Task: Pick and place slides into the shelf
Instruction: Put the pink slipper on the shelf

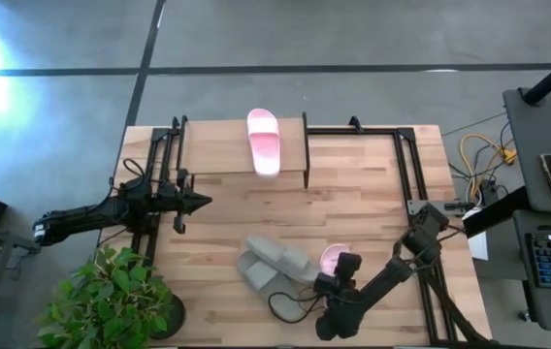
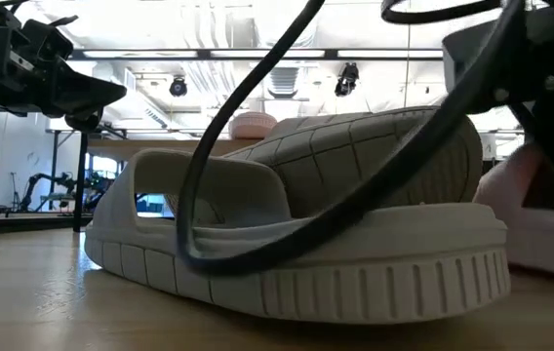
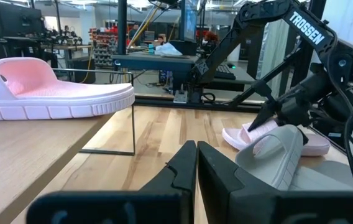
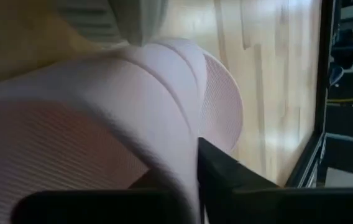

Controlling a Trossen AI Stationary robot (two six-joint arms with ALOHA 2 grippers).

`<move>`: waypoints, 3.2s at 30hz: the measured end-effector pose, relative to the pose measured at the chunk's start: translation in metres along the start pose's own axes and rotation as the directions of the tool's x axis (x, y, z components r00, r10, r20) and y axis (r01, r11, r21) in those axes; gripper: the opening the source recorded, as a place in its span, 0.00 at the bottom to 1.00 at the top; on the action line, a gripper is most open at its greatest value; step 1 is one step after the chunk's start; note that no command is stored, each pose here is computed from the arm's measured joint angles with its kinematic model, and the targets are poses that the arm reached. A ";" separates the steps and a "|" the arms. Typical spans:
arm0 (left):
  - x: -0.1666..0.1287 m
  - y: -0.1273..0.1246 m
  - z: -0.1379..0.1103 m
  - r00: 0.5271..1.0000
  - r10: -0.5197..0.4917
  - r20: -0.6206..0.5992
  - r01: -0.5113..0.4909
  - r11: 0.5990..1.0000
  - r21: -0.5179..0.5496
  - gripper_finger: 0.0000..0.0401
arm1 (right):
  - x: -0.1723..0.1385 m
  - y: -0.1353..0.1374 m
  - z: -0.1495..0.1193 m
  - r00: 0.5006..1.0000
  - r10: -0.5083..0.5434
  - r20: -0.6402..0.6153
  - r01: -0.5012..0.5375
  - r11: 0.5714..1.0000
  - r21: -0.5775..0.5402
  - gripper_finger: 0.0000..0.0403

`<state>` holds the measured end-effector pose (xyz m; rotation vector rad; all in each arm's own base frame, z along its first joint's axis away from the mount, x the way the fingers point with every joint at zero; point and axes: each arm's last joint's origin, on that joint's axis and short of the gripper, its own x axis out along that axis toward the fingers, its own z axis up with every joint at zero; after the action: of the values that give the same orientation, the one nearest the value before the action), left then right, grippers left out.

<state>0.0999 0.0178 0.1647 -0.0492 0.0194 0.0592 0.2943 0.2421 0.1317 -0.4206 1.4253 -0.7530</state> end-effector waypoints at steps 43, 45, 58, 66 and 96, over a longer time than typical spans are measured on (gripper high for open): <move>0.000 0.000 0.000 1.000 0.000 0.000 0.000 1.000 0.000 0.00 | -0.014 -0.311 0.204 0.812 0.048 0.581 -0.126 0.987 0.095 0.03; 0.000 0.000 0.000 1.000 0.000 0.000 0.000 1.000 0.000 0.00 | -0.009 -0.309 0.199 0.843 0.078 0.531 -0.151 0.984 0.096 0.03; -0.001 -0.001 0.015 0.988 -0.010 0.152 0.035 0.986 -0.163 0.00 | -0.011 -0.300 0.168 0.843 0.408 0.350 -0.481 0.863 0.152 0.03; -0.010 -0.003 0.041 0.905 -0.036 0.424 0.219 0.894 -0.392 0.00 | 0.008 -0.263 0.173 0.665 0.706 0.244 -0.740 0.667 0.084 0.03; 0.013 -0.011 0.044 0.916 -0.386 0.107 0.375 0.734 -0.566 0.00 | 0.070 -0.156 0.237 0.749 0.526 0.403 -0.419 0.847 -0.326 0.21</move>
<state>0.1147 0.0101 0.2087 -0.6702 0.0085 -0.3565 0.4902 0.0430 0.2170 -0.3539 1.0672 -0.0531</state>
